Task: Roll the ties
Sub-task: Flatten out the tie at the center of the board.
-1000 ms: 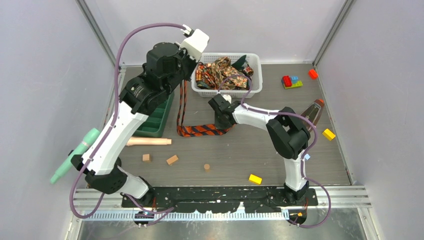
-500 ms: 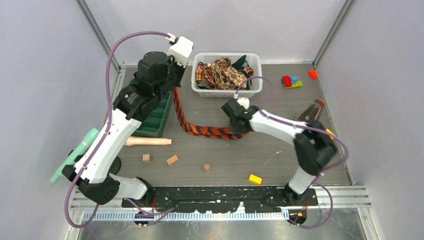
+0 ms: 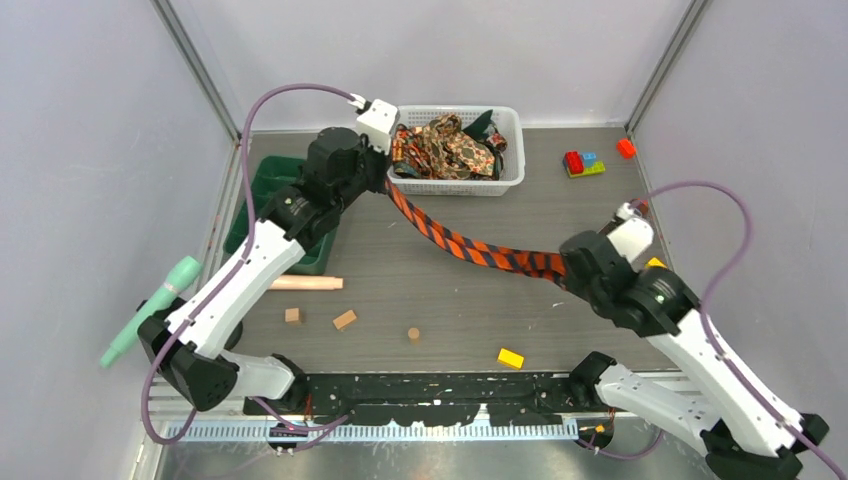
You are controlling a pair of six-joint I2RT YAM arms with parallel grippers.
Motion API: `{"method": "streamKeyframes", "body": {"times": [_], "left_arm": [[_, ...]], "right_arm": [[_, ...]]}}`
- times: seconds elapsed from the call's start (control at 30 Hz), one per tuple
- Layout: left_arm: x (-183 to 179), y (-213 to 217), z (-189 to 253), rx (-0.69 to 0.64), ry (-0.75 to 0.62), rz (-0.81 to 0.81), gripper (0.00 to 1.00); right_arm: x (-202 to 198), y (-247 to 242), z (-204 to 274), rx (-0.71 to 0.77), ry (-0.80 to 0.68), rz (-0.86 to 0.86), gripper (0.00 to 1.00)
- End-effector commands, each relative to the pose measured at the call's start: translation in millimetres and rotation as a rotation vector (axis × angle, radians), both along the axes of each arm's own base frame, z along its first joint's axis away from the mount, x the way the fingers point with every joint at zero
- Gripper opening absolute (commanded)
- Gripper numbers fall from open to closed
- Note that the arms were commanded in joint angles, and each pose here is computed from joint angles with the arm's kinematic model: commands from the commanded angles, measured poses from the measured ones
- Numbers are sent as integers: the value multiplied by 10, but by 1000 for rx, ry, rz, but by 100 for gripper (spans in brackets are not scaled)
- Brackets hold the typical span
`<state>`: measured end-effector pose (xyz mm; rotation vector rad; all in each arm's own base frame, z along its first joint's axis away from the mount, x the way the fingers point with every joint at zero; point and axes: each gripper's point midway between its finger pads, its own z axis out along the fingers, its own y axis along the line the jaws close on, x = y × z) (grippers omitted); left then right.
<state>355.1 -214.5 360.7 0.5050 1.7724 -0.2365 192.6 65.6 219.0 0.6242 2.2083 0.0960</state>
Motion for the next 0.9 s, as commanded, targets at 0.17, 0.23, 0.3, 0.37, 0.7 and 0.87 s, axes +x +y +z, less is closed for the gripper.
{"method": "streamKeyframes", "body": {"times": [0.17, 0.23, 0.3, 0.37, 0.7, 0.87], "left_arm": [[290, -203, -330, -196, 11, 62, 6], [342, -252, -573, -203, 50, 70, 6], [389, -299, -765, -217, 75, 76, 5], [441, -324, -944, -232, 94, 88, 5], [828, 126, -1480, -303, 126, 323, 10], [1012, 342, -1676, -290, 141, 408, 14]], "right_arm": [[-717, -864, 457, -9, -43, -225, 0], [-812, -947, 526, 4, -56, -234, 0], [-860, -970, 552, 14, -56, -228, 0], [-887, -939, 523, 20, -37, -206, 0], [-968, -692, 202, -45, 178, -62, 0], [-944, -664, 57, -115, 258, -55, 0]]}}
